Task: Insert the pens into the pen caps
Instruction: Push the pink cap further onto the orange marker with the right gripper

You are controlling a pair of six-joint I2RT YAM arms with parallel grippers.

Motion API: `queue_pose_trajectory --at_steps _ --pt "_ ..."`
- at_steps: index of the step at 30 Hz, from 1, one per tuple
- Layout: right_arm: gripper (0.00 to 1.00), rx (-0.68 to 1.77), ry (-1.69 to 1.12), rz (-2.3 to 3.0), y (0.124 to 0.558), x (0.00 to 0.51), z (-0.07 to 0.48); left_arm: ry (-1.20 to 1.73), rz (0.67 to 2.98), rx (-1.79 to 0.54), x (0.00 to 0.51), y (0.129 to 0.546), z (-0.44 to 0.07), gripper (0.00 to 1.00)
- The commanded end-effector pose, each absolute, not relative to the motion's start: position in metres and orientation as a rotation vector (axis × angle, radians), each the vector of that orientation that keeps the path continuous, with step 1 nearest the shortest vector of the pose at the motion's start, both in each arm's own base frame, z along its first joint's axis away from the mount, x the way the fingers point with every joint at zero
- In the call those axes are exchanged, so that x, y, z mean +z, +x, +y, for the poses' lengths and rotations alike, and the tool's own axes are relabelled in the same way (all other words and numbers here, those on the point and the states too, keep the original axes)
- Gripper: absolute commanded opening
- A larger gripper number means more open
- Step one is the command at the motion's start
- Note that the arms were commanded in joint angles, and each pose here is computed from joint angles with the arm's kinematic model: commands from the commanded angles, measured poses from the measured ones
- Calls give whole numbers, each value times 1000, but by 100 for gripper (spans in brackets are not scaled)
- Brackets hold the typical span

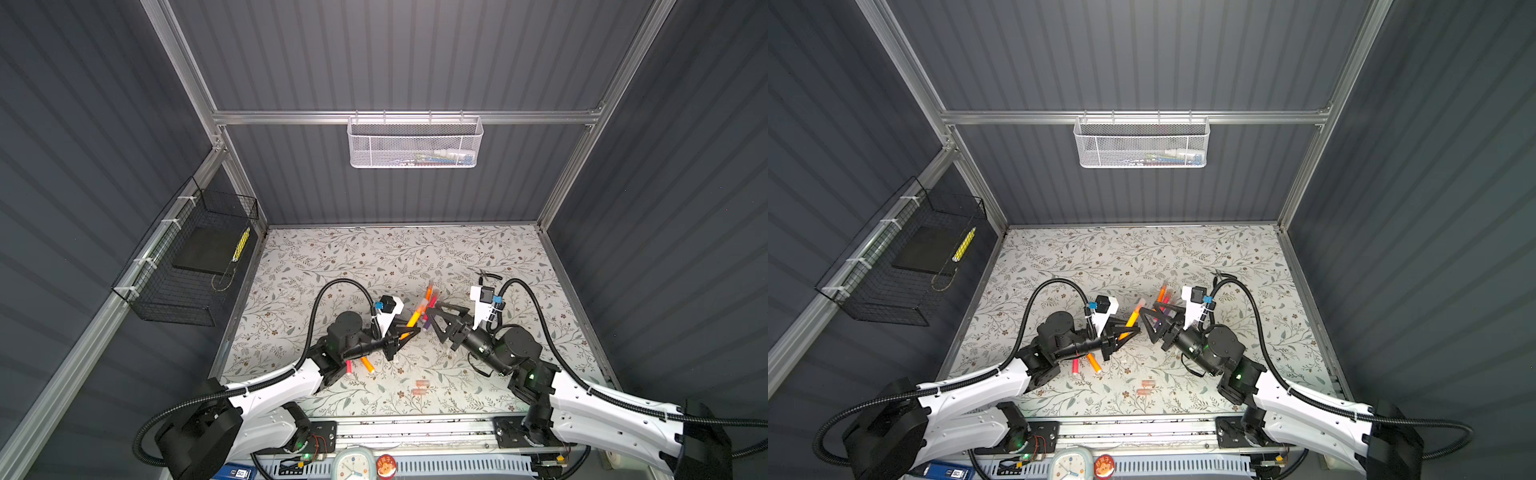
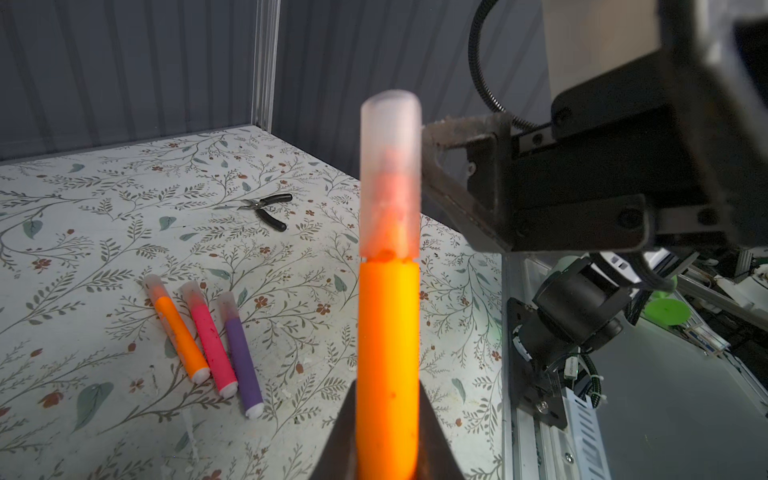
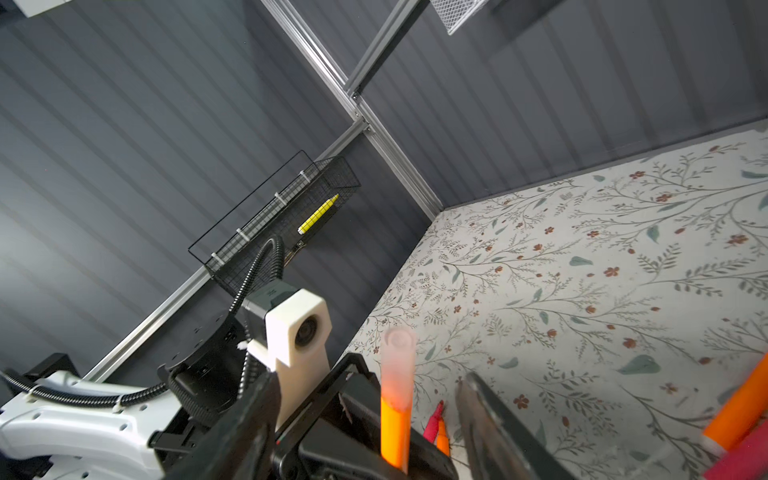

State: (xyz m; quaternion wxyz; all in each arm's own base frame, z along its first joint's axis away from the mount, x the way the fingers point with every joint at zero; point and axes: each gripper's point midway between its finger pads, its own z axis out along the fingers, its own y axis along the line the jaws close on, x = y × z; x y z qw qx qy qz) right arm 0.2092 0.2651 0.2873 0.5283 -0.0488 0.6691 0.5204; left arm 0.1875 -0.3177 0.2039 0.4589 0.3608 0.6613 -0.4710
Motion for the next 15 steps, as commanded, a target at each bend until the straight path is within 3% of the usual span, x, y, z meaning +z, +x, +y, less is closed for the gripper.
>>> queue_pose_trajectory --at_steps 1,15 --pt "67 1186 -109 1638 219 287 267 957 1575 -1156 211 182 -324 0" --pt "51 1215 -117 1691 231 283 286 974 1593 -1176 205 179 -329 0"
